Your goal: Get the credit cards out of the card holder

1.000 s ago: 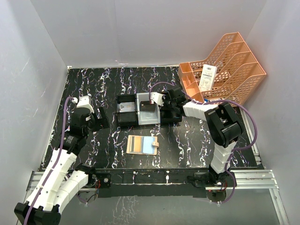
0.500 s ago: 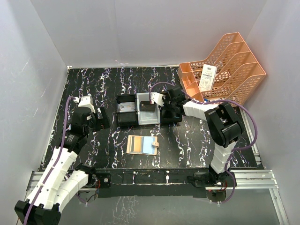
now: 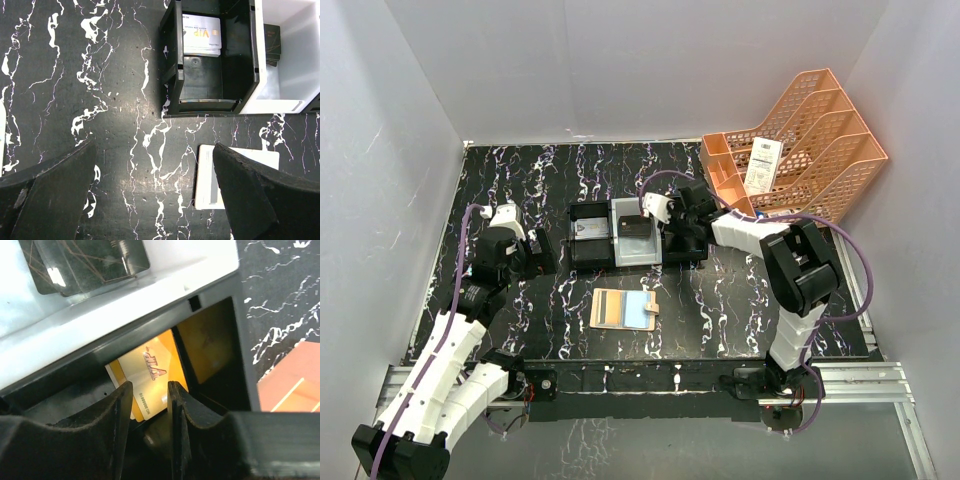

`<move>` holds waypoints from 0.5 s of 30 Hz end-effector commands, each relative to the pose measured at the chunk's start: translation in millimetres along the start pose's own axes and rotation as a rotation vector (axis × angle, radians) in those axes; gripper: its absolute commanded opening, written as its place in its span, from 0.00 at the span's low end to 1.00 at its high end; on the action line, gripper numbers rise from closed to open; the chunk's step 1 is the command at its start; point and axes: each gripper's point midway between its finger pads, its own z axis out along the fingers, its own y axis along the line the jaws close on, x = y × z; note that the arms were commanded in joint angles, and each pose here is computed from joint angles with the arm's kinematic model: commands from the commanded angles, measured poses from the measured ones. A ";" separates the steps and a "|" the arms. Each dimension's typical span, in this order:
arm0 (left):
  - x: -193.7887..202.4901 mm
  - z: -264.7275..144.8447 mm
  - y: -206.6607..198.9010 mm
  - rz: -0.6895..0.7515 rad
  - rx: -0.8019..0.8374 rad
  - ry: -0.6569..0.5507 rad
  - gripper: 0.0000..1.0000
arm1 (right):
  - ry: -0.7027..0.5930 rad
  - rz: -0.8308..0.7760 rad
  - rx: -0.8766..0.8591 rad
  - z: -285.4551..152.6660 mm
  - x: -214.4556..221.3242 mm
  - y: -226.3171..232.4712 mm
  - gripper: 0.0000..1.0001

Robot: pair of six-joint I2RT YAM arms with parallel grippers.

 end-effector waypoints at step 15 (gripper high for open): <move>-5.4 -1.6 -1.4 0.006 0.017 -0.028 0.99 | -0.542 0.704 0.479 -171.4 -107.6 -106.6 0.77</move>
